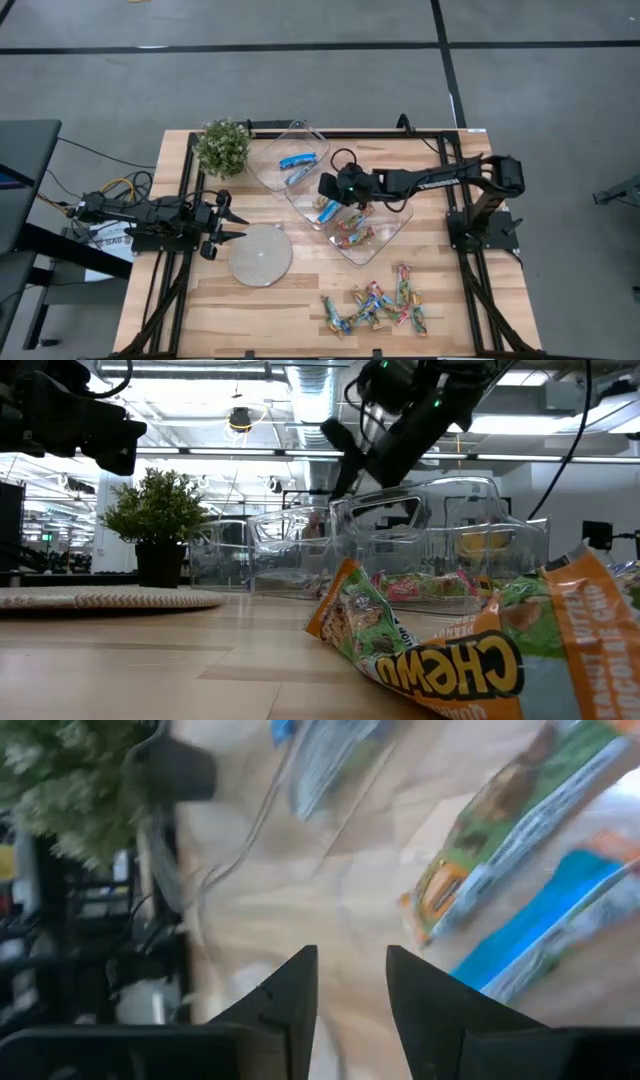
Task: Pick and place Granola Bars by type
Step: Put the yellow granola bar into the middle transparent bin
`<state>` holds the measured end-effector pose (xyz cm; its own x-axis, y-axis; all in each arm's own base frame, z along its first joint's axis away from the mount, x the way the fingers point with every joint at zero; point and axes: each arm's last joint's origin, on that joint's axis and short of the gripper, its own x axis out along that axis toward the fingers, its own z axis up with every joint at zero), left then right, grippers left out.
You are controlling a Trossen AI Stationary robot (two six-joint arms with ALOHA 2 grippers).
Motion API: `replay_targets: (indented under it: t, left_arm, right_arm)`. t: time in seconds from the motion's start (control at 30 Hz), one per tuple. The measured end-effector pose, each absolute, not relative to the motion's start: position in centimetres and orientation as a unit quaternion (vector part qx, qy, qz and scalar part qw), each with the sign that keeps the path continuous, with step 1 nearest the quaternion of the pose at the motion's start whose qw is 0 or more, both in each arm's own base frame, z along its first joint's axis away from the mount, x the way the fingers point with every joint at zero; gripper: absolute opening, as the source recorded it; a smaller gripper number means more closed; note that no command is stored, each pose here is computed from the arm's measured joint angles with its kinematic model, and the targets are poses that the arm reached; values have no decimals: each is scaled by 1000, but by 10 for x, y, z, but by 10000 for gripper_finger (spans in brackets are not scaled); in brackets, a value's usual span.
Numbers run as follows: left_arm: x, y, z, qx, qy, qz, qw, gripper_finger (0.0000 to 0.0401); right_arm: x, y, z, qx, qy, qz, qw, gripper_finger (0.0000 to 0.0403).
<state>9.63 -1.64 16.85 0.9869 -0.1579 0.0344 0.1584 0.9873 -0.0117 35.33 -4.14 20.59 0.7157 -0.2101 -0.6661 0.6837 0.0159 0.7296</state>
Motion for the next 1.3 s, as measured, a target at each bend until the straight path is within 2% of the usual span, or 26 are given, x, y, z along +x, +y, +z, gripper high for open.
replay_targets:
  t: [0.3, 0.67, 0.83, 1.03, 1.3]
  left_arm:
    - [96, -16, 169, -7, -17, -80, 997, 138]
    - [96, -16, 169, -7, -17, -79, 997, 138]
    - [96, -16, 169, -7, -17, -80, 997, 138]
    - [96, -16, 169, -7, -17, -80, 997, 138]
    - [96, -16, 169, -7, -17, -80, 997, 138]
  right_arm:
    - [343, -15, 248, 558, 192, -230, 774, 113]
    - [324, 35, 278, 399, 273, 2, 875, 113]
    - [315, 61, 287, 345, 289, 100, 887, 113]
    - [303, 93, 293, 306, 311, 221, 872, 113]
    - [293, 116, 295, 293, 321, 260, 862, 113]
